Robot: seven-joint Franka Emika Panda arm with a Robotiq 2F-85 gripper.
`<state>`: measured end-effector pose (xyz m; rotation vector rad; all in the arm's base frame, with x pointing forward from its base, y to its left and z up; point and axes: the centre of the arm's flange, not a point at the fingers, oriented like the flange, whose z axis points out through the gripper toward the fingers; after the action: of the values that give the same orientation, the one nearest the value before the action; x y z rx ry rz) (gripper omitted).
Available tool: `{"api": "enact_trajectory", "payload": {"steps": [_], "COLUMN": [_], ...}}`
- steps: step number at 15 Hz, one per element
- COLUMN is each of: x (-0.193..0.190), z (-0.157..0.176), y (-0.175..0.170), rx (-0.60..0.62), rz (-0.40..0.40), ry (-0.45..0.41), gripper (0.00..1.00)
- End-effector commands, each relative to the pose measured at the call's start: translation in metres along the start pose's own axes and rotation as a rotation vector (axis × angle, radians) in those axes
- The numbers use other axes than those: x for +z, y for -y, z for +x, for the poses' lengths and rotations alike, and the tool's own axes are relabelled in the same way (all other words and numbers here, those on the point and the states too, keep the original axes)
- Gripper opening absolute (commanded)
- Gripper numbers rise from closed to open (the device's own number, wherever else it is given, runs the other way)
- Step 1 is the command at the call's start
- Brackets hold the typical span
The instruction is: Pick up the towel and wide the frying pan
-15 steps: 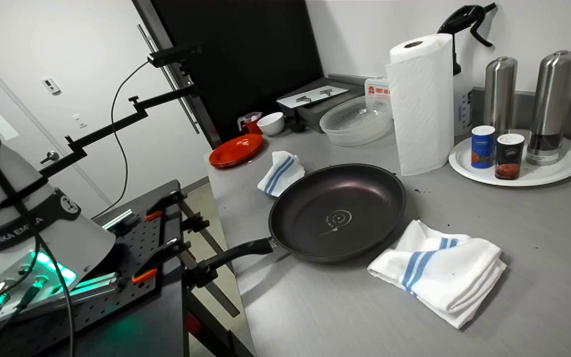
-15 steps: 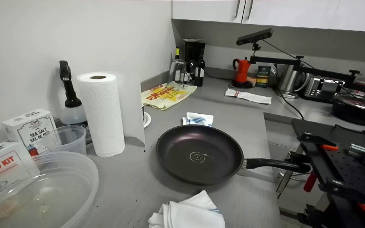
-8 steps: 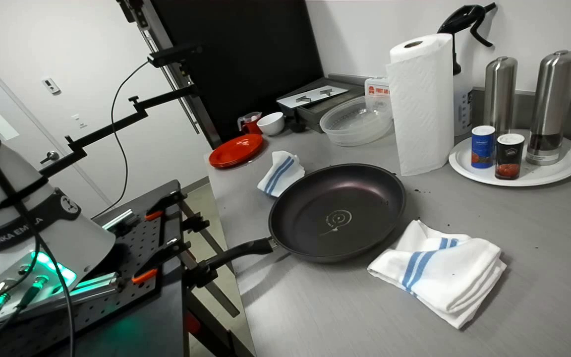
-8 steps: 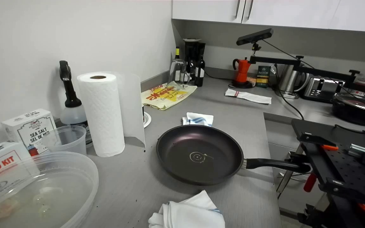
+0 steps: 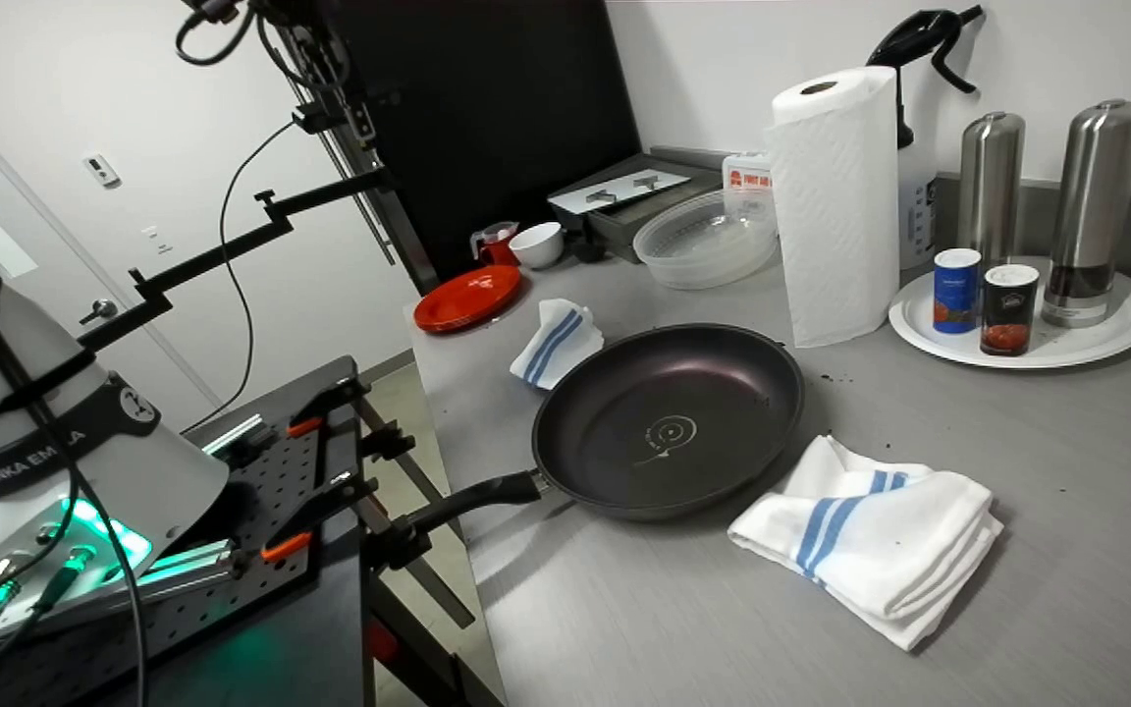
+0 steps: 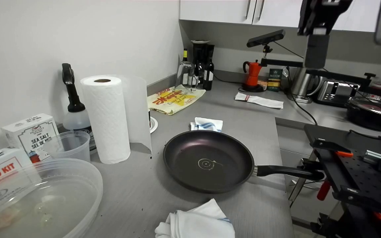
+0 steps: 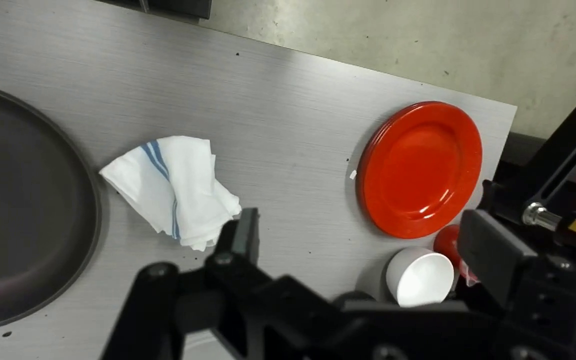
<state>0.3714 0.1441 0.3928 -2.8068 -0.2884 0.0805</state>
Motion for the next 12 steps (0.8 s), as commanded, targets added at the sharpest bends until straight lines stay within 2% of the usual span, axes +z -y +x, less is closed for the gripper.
{"api": "enact_trajectory", "payload": {"steps": [1, 7, 12], "x": [0.038, 0.094, 0.142], "z": [0.015, 0.032, 0.046], "y": [-0.005, -0.012, -0.027], "rx": [-0.035, -0.089, -0.088], "rz": [0.01, -0.055, -0.123], "ry": [-0.025, -0.06, -0.084], "gripper": [1.0, 1.0, 1.0]}}
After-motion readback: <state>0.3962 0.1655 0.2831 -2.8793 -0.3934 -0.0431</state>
